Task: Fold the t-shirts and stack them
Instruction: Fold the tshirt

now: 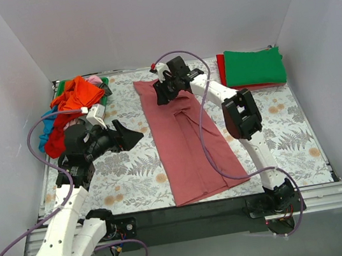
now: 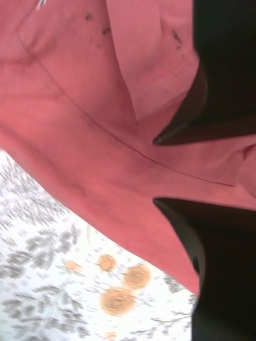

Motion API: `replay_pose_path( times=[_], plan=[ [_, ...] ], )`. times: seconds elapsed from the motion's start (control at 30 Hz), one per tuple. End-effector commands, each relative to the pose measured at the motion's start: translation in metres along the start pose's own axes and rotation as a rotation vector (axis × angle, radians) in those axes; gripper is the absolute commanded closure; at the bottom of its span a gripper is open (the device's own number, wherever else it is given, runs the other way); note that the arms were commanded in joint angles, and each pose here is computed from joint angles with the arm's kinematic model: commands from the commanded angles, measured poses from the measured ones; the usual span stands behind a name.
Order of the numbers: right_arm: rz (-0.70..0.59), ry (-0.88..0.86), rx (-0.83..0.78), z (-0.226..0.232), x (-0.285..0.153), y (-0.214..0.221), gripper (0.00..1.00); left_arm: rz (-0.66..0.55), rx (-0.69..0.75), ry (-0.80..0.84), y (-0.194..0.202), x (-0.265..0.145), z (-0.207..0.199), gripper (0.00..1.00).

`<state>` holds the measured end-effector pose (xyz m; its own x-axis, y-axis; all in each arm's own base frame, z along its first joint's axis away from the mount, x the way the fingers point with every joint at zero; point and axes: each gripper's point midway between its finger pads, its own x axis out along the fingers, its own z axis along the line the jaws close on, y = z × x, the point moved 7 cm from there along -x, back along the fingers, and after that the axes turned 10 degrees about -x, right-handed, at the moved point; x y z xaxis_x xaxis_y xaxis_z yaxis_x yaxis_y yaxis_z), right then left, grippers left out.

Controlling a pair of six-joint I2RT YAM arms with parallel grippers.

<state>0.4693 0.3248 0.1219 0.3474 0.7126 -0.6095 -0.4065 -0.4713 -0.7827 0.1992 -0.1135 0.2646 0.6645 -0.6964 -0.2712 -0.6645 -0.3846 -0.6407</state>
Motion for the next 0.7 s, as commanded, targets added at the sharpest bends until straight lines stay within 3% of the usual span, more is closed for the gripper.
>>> replay_pose_path(
  times=[0.0, 0.07, 0.17, 0.27, 0.4, 0.53, 0.67],
  plan=[
    [-0.049, -0.045, -0.202, 0.012, -0.048, -0.035, 0.47, 0.012, 0.03, 0.043, 0.001, -0.005, -0.008, 0.24],
    [-0.051, -0.057, -0.27, 0.018, -0.07, -0.044, 0.34, 0.029, 0.026, 0.053, 0.002, -0.004, -0.009, 0.23],
    [-0.081, -0.07, -0.36, 0.023, -0.104, -0.05, 0.24, 0.06, 0.008, 0.084, 0.004, -0.002, -0.01, 0.23],
    [-0.103, -0.059, -0.356, 0.011, -0.135, -0.045, 0.24, 0.09, -0.021, 0.101, 0.009, 0.002, -0.007, 0.22],
    [-0.087, 0.007, -0.219, -0.028, -0.154, -0.026, 0.27, 0.122, -0.094, 0.108, 0.009, 0.015, -0.001, 0.22],
    [-0.071, -0.025, -0.086, -0.057, -0.139, -0.002, 0.28, 0.07, -0.177, 0.117, -0.021, 0.049, 0.002, 0.23],
    [-0.07, -0.047, -0.023, -0.075, -0.125, 0.007, 0.3, 0.006, -0.292, -0.008, -0.061, 0.105, 0.029, 0.28]
  ],
)
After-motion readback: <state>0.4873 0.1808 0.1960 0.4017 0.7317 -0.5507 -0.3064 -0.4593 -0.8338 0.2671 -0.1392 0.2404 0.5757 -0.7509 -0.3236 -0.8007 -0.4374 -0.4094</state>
